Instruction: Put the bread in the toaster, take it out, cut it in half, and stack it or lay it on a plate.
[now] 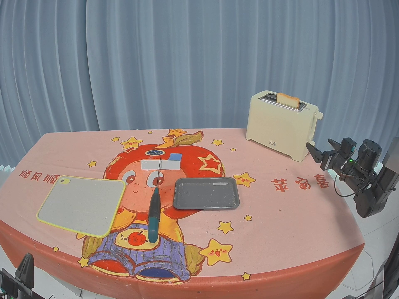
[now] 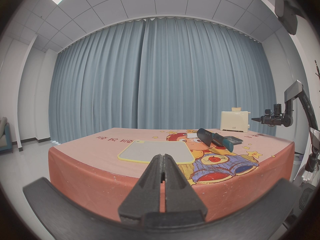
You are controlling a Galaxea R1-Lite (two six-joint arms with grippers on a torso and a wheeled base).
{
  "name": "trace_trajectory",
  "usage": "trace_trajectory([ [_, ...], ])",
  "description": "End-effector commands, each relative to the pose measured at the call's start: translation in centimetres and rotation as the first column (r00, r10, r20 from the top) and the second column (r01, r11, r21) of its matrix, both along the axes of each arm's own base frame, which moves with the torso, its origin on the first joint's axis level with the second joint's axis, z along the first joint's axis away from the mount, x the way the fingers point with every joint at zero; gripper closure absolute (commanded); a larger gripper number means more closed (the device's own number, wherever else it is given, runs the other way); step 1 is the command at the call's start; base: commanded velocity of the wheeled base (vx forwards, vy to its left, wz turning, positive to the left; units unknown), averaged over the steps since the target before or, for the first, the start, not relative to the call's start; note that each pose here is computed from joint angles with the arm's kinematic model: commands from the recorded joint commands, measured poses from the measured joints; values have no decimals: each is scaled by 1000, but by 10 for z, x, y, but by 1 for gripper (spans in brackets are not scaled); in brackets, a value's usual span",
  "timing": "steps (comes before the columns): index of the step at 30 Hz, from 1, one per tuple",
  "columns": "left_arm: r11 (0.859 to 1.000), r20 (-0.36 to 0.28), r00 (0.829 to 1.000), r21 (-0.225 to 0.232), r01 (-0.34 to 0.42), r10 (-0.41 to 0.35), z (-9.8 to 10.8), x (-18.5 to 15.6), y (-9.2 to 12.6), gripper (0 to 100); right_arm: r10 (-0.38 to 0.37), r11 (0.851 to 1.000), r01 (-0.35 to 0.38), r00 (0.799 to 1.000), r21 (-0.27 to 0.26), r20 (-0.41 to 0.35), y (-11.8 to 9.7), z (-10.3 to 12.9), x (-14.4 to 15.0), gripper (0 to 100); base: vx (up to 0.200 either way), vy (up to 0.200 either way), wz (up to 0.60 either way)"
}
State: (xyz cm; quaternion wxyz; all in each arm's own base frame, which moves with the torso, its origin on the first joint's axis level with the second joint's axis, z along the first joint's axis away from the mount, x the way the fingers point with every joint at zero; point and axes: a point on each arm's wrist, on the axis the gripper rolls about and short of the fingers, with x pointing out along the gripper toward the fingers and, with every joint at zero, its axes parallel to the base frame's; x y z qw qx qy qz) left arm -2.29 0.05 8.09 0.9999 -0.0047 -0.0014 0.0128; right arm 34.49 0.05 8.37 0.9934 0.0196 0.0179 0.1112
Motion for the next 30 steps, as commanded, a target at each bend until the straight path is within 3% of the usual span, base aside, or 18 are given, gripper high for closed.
trace_trajectory([
  [1, 1000, -12, 1000, 0, -2, 2, -5, 1, 0, 100, 5, 1000, -5, 1000, 1, 7, 1, 4, -10, 0, 0, 0, 0],
  [8, 1000, -12, 1000, -1, -1, 1, -5, 1, 0, 100, 30, 1000, -29, 999, 7, -27, 5, 6, -37, 0, 0, 0, 0],
  [16, 1000, -12, 1000, -1, -2, 2, -5, 1, 0, 100, 34, 999, -34, 999, 20, 3, 4, 16, -59, 0, 0, 0, 0],
  [21, 1000, -13, 1000, -1, -2, 2, -5, 1, 0, 100, 91, 993, -88, 995, 81, -33, 3, 15, -71, 0, 0, 0, 0],
  [25, 1000, -12, 1000, -1, -1, 1, -5, 1, 0, 100, 71, 993, -67, 997, 94, -39, -3, 15, -72, 0, 0, 0, 0],
  [27, 1000, -13, 1000, -1, -2, 2, -5, 1, 0, 100, 58, 987, -46, 996, 153, -75, -6, 11, -79, 0, 0, 0, 0],
  [30, 1000, -12, 1000, -1, -2, 2, -5, 1, 0, 100, 54, 981, -39, 996, 189, -75, -7, 16, -87, 0, 0, 0, 0],
])
